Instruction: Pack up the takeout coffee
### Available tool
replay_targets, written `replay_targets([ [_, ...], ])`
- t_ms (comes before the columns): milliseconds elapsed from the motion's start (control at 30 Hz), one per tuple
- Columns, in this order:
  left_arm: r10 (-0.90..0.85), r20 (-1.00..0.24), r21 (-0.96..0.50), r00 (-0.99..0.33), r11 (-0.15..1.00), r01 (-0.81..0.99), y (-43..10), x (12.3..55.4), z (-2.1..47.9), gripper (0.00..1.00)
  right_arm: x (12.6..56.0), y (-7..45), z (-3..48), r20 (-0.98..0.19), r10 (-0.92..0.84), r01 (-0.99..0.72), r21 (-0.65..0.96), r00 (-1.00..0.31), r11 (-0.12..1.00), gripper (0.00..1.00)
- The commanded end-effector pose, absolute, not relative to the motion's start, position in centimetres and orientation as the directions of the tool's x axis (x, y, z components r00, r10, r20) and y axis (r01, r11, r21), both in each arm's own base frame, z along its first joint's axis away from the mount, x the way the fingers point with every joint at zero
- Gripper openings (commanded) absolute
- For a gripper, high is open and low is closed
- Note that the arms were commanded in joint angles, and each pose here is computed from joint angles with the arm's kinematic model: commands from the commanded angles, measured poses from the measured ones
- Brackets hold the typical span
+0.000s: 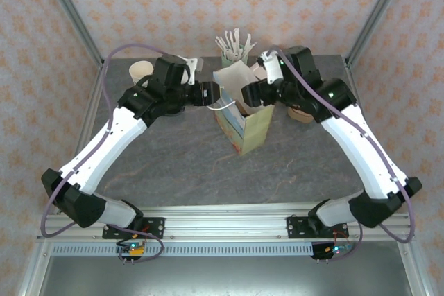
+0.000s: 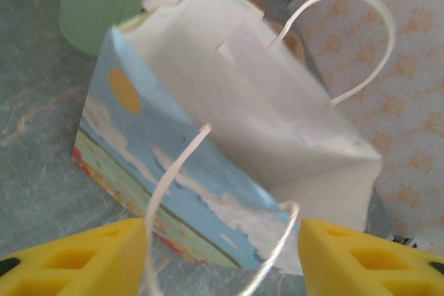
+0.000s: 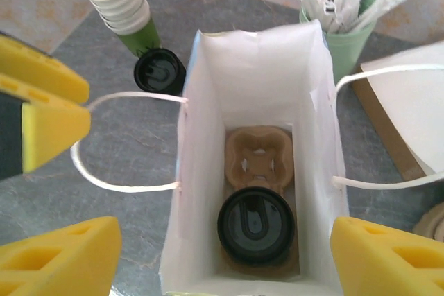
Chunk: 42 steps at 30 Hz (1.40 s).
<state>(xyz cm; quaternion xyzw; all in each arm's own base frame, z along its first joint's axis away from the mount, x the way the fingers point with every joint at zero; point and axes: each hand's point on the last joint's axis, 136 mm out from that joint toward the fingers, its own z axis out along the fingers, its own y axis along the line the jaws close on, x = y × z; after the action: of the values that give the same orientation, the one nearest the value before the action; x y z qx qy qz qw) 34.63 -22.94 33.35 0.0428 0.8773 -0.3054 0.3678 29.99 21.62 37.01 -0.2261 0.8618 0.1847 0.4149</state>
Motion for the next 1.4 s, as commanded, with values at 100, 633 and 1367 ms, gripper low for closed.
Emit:
replay_targets([
  [100, -0.243, -0.803, -0.396, -0.545, 0.9, 0.184, -16.6, 34.3, 38.0, 0.75, 30.3, 20.7, 41.2, -0.923, -0.095, -0.515, 0.12, -0.372, 0.849, 0.79],
  [633, -0.397, -0.702, -0.494, -0.591, 0.869, 0.002, -9.9, 36.2, 34.4, 0.7, 39.2, 7.5, 39.1, -0.87, 0.294, 0.009, 0.316, -0.395, 0.949, 0.81],
  [1367, -0.416, -0.63, -0.516, -0.655, 0.855, -0.047, -11.6, 39.6, 33.1, 0.68, 60.4, 15.4, 28.8, -0.7, 0.4, -0.275, 0.642, -0.591, 0.716, 0.51],
])
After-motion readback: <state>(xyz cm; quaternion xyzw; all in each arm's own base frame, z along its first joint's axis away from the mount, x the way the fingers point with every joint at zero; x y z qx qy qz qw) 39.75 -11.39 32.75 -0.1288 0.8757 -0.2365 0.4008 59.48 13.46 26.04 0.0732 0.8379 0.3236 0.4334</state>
